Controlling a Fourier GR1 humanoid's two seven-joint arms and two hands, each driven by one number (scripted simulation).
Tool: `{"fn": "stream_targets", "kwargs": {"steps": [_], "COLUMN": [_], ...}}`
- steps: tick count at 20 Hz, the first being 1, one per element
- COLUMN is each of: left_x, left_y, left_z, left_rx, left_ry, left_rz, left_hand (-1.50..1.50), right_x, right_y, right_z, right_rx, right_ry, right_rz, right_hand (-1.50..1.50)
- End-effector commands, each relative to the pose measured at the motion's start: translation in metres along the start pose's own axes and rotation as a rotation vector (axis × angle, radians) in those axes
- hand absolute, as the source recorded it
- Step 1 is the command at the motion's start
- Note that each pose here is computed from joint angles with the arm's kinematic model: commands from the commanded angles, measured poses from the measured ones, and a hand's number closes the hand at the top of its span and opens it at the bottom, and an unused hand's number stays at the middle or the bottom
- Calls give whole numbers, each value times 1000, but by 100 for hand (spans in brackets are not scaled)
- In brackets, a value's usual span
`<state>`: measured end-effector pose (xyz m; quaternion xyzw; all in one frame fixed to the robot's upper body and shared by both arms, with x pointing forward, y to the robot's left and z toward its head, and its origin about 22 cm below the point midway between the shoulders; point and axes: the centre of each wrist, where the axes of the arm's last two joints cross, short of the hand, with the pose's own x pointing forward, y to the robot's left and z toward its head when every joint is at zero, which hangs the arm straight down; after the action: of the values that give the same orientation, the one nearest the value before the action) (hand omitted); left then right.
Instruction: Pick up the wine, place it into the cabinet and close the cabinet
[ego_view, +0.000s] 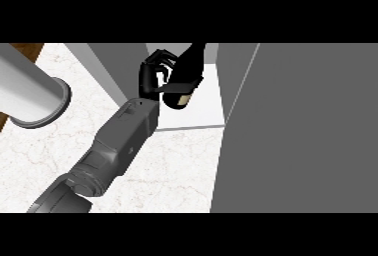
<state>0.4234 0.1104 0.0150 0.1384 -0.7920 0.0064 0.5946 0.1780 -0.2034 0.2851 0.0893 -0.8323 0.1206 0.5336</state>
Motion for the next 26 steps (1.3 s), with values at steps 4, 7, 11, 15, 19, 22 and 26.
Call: {"fn": "stream_targets", "kwargs": {"steps": [4,7,11,15,19,22,26], "left_x": [-3,-3,-7,-11,-28,-28,-41], "left_y": [10,20,25,20,15,9,15], "left_z": [-5,-12,-10,-3,18,22,33], "left_rx": [1,33,63,68,46,46,47], "left_ry": [22,42,87,111,156,190,261], "left_rz": [-56,-75,-141,-15,124,187,271], "left_hand": [150,150,150,150,150,150,150], "right_x": [-3,1,3,8,8,6,8], "right_y": [-2,0,7,0,7,8,8], "right_z": [6,9,7,5,2,-8,-1], "right_rx": [34,52,67,64,65,59,73], "right_ry": [-13,-35,-47,-49,-44,-34,-45], "right_rz": [-16,-22,-26,-30,-30,-16,-41], "right_hand": [-150,-150,-150,-150,-150,-150,-150]}}
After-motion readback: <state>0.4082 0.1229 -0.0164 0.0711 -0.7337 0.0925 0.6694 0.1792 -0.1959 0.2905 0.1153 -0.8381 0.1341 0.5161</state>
